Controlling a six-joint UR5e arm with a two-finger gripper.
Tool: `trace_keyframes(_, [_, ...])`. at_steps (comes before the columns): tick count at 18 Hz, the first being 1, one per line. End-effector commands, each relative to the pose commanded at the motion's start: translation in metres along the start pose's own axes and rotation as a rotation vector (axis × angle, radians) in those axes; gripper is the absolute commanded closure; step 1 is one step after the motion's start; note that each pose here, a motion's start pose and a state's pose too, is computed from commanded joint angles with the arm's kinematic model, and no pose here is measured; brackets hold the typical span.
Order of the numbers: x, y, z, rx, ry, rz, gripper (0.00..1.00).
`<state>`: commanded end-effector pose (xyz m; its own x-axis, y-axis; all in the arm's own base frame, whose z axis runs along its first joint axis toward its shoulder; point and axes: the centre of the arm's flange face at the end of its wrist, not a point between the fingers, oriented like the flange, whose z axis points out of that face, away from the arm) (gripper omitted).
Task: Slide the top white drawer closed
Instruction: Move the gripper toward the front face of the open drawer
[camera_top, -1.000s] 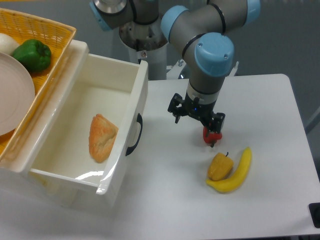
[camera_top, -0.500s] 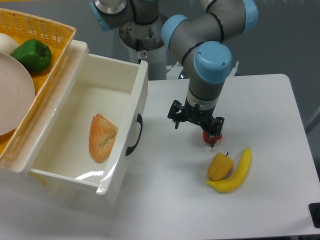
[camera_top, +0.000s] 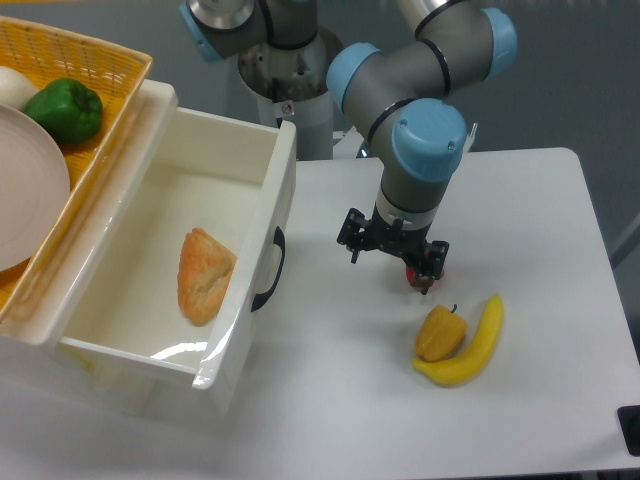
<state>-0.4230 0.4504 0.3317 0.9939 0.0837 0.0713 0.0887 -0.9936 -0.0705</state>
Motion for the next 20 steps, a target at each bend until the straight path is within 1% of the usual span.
trace_keyframes(3, [0.001,-0.001,0.003,-0.002,0.005,0.001,0.00])
trace_keyframes(10, [0.004,-0.008,0.025,-0.026,0.036,0.009,0.00])
trace_keyframes(17, [0.013,-0.027,0.049,-0.047,0.064,-0.060,0.00])
trace_keyframes(19, [0.013,-0.031,0.055,-0.034,0.089,-0.104,0.00])
trace_keyframes(20, [0.013,-0.034,0.053,-0.008,0.107,-0.126,0.00])
